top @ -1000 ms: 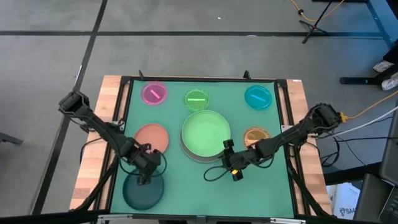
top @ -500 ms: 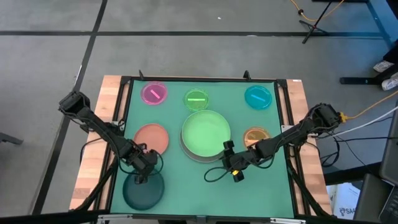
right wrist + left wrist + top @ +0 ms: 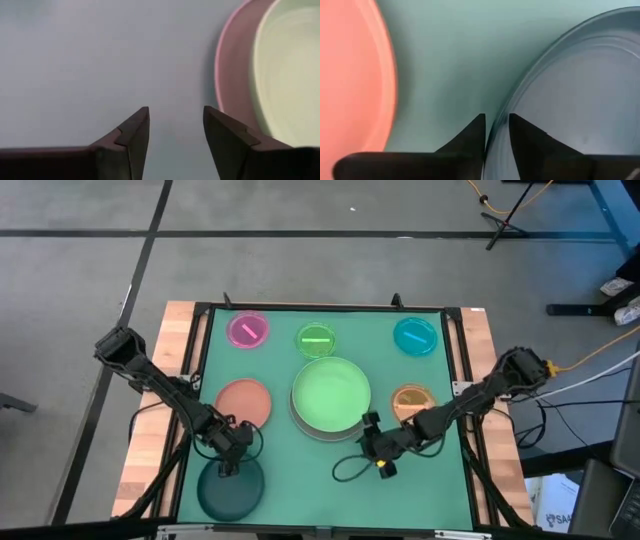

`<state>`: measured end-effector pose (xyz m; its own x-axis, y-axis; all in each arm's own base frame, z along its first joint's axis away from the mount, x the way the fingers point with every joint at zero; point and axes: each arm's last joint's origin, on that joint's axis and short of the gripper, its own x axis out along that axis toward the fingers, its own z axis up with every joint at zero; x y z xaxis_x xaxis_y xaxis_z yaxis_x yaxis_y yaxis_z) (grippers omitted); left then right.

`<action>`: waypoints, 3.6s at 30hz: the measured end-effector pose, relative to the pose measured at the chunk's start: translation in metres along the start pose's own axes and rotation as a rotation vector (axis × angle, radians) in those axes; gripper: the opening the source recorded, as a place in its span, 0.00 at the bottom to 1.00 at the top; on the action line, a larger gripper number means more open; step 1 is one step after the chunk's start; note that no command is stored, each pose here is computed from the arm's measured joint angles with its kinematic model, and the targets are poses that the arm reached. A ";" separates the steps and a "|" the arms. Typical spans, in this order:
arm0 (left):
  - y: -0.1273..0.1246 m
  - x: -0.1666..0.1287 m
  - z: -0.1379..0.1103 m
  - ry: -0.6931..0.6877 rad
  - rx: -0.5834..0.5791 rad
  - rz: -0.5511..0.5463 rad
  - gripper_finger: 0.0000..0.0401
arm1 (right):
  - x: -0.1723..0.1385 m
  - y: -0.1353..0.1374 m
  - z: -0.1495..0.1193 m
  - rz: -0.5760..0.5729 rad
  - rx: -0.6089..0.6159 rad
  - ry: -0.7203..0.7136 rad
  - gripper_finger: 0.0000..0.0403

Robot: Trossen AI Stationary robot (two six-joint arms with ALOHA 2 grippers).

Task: Stack plastic plates
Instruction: Stack the dark blue plate on top of the light green plate, then stack the brown plate on top of the dark blue plate

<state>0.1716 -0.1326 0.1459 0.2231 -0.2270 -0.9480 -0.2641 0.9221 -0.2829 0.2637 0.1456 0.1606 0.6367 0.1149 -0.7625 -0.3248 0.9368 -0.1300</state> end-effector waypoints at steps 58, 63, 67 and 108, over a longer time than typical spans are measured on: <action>0.063 -0.118 0.173 -0.787 0.039 0.259 0.03 | -0.073 0.021 -0.013 -0.167 0.094 0.033 0.44; 0.078 -0.108 0.187 -0.783 0.019 0.295 0.03 | -0.089 0.012 -0.020 -0.241 0.128 0.057 0.44; 0.092 -0.093 0.200 -0.772 0.001 0.314 0.03 | -0.094 0.009 -0.024 -0.275 0.149 0.086 0.44; 0.072 -0.085 0.175 -0.551 0.116 0.223 0.25 | -0.095 0.006 -0.026 -0.366 0.164 0.078 0.44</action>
<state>0.2978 0.0079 0.2320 0.6356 0.1436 -0.7585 -0.2640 0.9638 -0.0388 0.1831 0.1314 0.2153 0.6324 -0.2553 -0.7313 0.0334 0.9522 -0.3035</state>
